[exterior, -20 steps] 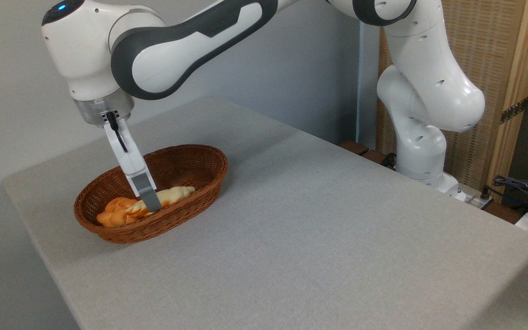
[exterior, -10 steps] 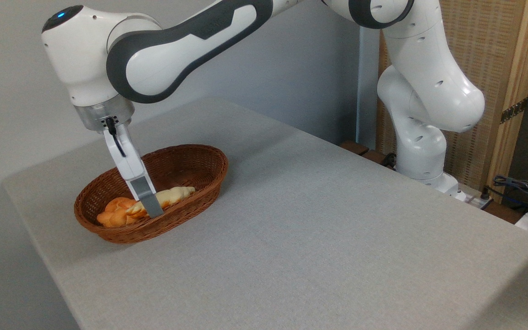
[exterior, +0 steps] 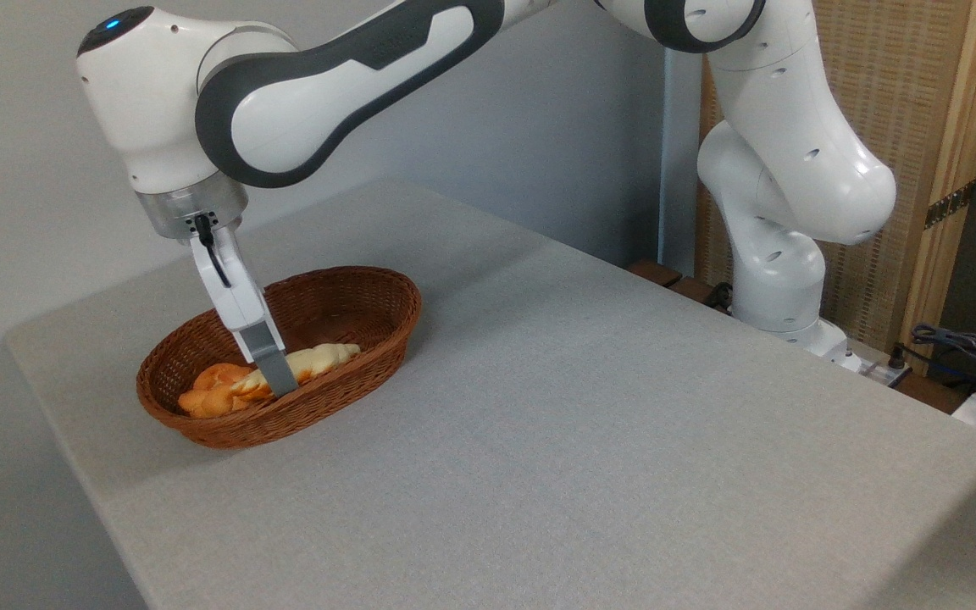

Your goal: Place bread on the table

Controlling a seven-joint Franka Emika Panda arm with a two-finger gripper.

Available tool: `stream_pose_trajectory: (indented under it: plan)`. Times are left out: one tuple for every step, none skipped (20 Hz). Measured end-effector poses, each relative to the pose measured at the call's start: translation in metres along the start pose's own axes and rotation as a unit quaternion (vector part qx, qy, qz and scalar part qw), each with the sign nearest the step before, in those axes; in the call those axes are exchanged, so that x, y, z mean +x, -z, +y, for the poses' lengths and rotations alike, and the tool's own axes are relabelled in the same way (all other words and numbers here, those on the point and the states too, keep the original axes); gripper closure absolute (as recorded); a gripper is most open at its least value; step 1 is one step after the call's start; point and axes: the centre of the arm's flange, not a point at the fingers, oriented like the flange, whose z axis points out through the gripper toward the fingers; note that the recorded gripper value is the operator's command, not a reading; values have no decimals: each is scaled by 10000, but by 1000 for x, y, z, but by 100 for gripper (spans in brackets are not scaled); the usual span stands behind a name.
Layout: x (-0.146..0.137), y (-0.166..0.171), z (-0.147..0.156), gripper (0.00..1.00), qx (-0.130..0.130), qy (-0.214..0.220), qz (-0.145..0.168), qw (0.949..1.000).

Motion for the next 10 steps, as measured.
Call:
stream_pose_trajectory:
  plan:
    - [1, 0, 1, 94, 0, -8, 3, 10000]
    - [1, 0, 1, 96, -1, -15, 4, 10000]
    - [2, 1, 2, 100, 1, -19, 8, 10000]
    - [2, 1, 2, 100, 1, -28, 11, 10000]
    - [4, 1, 4, 100, 4, -44, 21, 10000]
    - [6, 3, 6, 100, 8, -68, 37, 10000]
    - [7, 5, 9, 100, 18, -92, 51, 9999]
    - [8, 8, 10, 100, 35, -105, 67, 9999]
    - [8, 12, 11, 100, 61, -107, 89, 9999]
    - [7, 16, 11, 100, 91, -102, 112, 9998]
